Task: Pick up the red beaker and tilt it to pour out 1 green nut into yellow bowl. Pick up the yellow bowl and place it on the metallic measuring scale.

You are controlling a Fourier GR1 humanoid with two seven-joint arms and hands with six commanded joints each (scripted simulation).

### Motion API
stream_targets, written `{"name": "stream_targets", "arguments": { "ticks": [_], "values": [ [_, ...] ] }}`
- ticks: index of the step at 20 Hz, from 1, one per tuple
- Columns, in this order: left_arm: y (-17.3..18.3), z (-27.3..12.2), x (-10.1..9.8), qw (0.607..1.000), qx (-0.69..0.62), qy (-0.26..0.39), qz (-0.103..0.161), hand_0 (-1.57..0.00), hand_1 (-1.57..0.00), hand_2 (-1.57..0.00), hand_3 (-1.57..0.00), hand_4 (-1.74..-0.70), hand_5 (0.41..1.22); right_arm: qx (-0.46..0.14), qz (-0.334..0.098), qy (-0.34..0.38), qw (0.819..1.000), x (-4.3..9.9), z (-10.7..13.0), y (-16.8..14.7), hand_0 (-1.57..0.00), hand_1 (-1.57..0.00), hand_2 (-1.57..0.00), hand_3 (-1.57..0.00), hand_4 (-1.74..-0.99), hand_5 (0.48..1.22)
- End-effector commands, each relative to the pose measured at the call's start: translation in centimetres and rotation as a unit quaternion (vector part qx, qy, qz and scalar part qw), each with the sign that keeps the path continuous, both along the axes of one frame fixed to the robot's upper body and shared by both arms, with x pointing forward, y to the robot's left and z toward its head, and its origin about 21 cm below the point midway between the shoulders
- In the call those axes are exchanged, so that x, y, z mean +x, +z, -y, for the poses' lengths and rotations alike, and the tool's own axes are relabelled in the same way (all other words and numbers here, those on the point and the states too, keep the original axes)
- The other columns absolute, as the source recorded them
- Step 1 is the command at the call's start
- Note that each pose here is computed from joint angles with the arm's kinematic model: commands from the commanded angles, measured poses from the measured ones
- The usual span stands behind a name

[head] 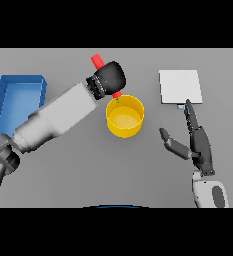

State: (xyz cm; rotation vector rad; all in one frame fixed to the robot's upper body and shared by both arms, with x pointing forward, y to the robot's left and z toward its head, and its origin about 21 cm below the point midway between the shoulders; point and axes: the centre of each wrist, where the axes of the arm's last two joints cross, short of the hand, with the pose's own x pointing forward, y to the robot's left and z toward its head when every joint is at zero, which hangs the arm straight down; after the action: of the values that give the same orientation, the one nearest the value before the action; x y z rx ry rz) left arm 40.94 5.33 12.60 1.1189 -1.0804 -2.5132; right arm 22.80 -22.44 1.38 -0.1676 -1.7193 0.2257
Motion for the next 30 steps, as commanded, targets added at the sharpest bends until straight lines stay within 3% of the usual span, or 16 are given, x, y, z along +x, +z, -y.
{"name": "stream_targets", "arguments": {
  "ticks": [1,9,13,15,18,20,23,25,27,30],
  "values": [
    [-0.1,0.0,0.1,1.0,0.019,-0.005,0.004,-1.57,-1.57,-1.57,-1.55,-1.74,1.221,0.004,-0.005,0.003,1.0,0.0,-0.4,-0.4,0.0,0.0,0.0,0.0,-1.152,0.567],
    [-0.2,1.7,0.0,0.988,0.123,-0.071,0.059,-1.57,-1.57,-1.57,-1.57,-1.73,1.221,0.007,0.005,0.0,1.0,-0.3,-0.4,0.0,0.0,0.0,0.0,0.0,-1.136,0.579],
    [1.1,3.2,-0.3,0.975,0.167,-0.108,0.102,-1.57,-1.57,-1.57,-1.57,-1.73,1.221,0.005,-0.001,-0.002,1.0,-0.3,-0.3,-0.2,0.0,0.0,0.0,0.0,-1.128,0.575],
    [3.0,3.7,0.1,0.967,0.188,-0.117,0.123,-1.57,-1.57,-1.57,-1.57,-1.73,1.221,0.004,0.002,-0.007,1.0,-0.2,-0.3,-0.4,0.0,0.0,0.0,0.0,-1.138,0.572],
    [8.5,4.6,1.3,0.958,0.196,-0.115,0.175,-1.57,-1.57,-1.57,-1.57,-1.73,1.221,0.001,0.002,-0.001,1.0,-0.3,-0.9,-0.4,0.0,0.0,0.0,0.0,-1.135,0.563],
    [12.1,3.3,2.5,0.965,0.164,-0.076,0.19,-1.57,-1.57,-1.57,-1.57,-1.72,1.221,0.002,0.001,-0.001,1.0,0.4,-0.7,-0.4,0.0,0.0,0.0,0.0,-1.13,0.554],
    [17.7,0.8,4.1,0.972,0.088,-0.006,0.22,-1.57,-1.57,-1.57,-1.57,-1.72,1.221,0.01,0.012,0.013,1.0,-0.2,-0.6,-0.2,0.0,0.0,0.0,0.0,-1.117,0.554],
    [20.3,-1.6,5.1,0.976,0.007,0.078,0.204,-1.57,-1.57,-1.57,-1.57,-1.73,1.221,0.011,0.009,0.016,1.0,0.5,-0.9,-0.1,0.0,0.0,0.0,0.0,-1.104,0.563],
    [22.4,-6.2,6.2,0.963,-0.13,0.176,0.16,-1.57,-1.57,-1.57,-1.51,-1.73,1.221,0.007,0.015,0.025,1.0,0.2,-0.6,-0.3,0.0,0.0,0.0,0.0,-1.104,0.576],
    [23.5,-13.6,7.1,0.901,-0.32,0.281,0.084,-1.57,-1.57,-1.57,-1.52,-1.74,1.221,0.015,0.015,0.029,0.999,0.3,-0.8,-0.4,0.0,0.0,0.0,0.0,-1.116,0.582]
  ]
}}
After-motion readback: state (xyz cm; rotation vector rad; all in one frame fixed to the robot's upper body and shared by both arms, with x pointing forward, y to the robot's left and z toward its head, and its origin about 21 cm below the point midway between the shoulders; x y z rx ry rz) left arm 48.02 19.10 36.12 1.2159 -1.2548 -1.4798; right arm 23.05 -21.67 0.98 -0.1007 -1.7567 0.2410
